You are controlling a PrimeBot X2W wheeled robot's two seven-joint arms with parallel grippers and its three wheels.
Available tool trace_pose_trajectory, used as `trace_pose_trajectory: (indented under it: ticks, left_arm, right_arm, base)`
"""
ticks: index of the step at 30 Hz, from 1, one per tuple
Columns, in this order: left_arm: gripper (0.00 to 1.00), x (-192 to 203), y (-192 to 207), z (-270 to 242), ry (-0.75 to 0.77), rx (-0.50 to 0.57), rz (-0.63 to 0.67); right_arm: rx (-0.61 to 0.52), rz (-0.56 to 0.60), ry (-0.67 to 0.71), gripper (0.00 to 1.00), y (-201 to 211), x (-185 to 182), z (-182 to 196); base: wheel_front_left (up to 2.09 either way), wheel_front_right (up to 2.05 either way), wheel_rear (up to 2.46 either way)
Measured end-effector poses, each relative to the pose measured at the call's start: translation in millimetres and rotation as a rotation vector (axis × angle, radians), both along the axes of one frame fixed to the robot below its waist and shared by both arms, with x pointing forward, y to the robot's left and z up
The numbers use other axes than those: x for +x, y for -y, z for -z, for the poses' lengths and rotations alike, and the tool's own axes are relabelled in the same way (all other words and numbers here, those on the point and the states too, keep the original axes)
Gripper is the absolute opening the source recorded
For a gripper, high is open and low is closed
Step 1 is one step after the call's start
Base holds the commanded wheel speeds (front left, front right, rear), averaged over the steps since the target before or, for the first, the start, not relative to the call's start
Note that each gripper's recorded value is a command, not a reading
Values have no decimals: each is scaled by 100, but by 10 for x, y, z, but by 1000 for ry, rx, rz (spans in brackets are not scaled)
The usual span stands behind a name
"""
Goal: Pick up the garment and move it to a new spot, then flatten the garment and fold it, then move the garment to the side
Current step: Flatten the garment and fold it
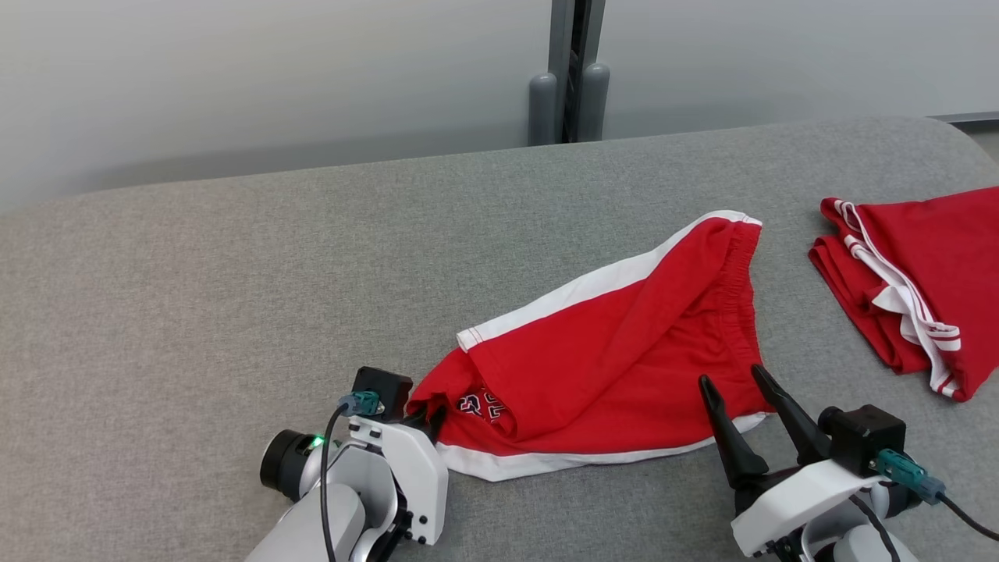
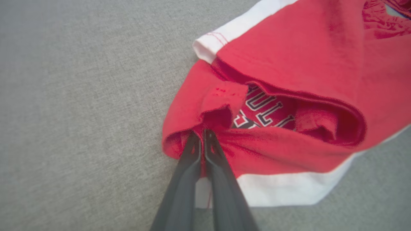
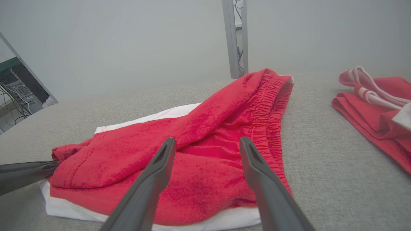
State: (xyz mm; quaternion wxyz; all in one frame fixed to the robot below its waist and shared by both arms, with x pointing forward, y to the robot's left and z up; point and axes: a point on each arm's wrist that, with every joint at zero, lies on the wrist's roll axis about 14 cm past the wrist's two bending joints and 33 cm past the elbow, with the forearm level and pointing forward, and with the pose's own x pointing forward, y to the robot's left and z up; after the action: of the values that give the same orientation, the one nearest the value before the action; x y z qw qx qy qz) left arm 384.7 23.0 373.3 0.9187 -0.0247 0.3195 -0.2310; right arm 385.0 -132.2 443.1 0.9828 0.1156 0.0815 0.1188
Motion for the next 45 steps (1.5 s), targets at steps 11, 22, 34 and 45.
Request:
trace_pose_trajectory:
  ticks: [11,22,34,45]
  left_arm:
    - [100,94,-281,-186,87,-75,-157]
    - [100,63,-731,-651,299,-242,-371]
    - [100,-235,-1116,-844,410,-356,-594]
    - [100,-384,-1226,-1086,534,-332,-589]
  right_arm:
    - [7,-33,47,100,-105,83,-132]
    - [-8,-41,147,100,-80,116,-413]
    - [-9,-45,159,100,-116,19,-435]
    - [-7,-49,154,100,-147,-15,-414]
  base:
    - [0,0,0]
    - [0,0,0]
    - [0,0,0]
    - [0,0,0]
